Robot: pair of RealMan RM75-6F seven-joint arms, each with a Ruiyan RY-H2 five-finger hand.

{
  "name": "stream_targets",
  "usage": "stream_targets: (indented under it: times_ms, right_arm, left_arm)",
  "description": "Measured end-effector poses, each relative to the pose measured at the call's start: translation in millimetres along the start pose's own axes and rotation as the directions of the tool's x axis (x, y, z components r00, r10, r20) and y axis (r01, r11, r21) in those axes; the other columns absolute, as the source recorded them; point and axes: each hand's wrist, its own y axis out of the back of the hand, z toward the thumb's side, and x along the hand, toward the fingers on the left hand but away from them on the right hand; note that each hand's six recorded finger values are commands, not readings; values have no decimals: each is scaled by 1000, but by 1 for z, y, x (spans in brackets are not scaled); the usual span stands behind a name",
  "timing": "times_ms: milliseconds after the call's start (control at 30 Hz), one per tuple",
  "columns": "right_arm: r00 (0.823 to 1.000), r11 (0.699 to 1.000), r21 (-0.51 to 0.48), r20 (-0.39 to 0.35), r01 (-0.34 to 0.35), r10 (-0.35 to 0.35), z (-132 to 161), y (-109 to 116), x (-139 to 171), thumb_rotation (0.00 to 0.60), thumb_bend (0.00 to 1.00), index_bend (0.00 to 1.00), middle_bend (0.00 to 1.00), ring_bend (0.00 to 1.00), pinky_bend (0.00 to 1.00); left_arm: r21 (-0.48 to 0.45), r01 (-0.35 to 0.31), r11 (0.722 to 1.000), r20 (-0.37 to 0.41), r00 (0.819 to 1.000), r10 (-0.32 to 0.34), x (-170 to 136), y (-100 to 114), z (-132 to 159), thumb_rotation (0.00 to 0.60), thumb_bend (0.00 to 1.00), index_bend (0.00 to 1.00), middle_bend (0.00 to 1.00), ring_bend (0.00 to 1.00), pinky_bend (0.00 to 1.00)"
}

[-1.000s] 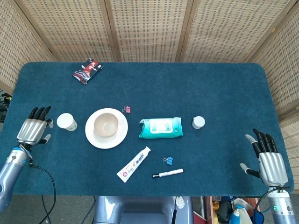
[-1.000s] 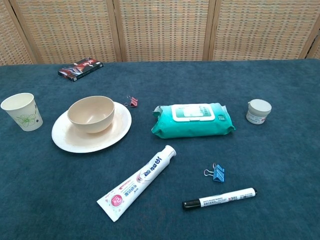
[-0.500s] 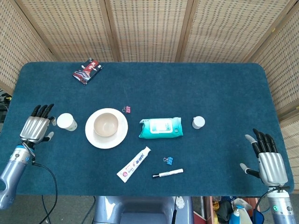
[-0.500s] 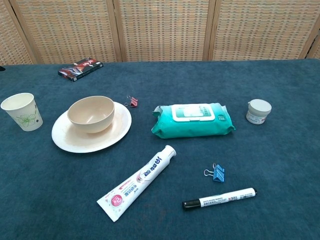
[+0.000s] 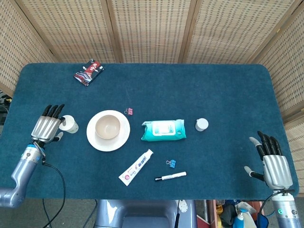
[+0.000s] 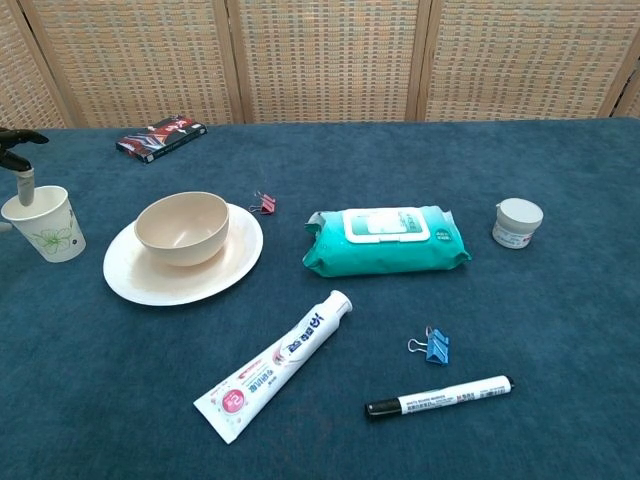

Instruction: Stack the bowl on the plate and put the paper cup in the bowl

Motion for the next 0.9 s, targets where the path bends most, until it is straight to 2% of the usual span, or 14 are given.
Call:
stream_targets:
  times_ms: [267,500,767,900]
  right_arm:
    - [1000,1000,-2,7,5,-5,-2,2,0,600,134,123,0,0,0]
    - [1000,1000,-13,2,2,-2,-1,2,0,600,134,123,0,0,0]
    - [1000,1000,-17,3,3,-3,-2,2,0,600,134,123,0,0,0]
    - [1000,1000,-19,0,0,0,-1,2,0,600,134,123,0,0,0]
  left_arm:
    - [11,25,1000,4,1000,-25,5,-9,10,600,344,475,0,0,0]
    - [25,41,999,-10,999,-41,8,-18,10,600,397,567,6,0,0]
    - [28,15,999,-13,1000,-15,8,-17,10,600,408,621,21,0,0]
    - [17,-10,1000,-17,1000,10,7,-9,7,600,408,621,22,0,0]
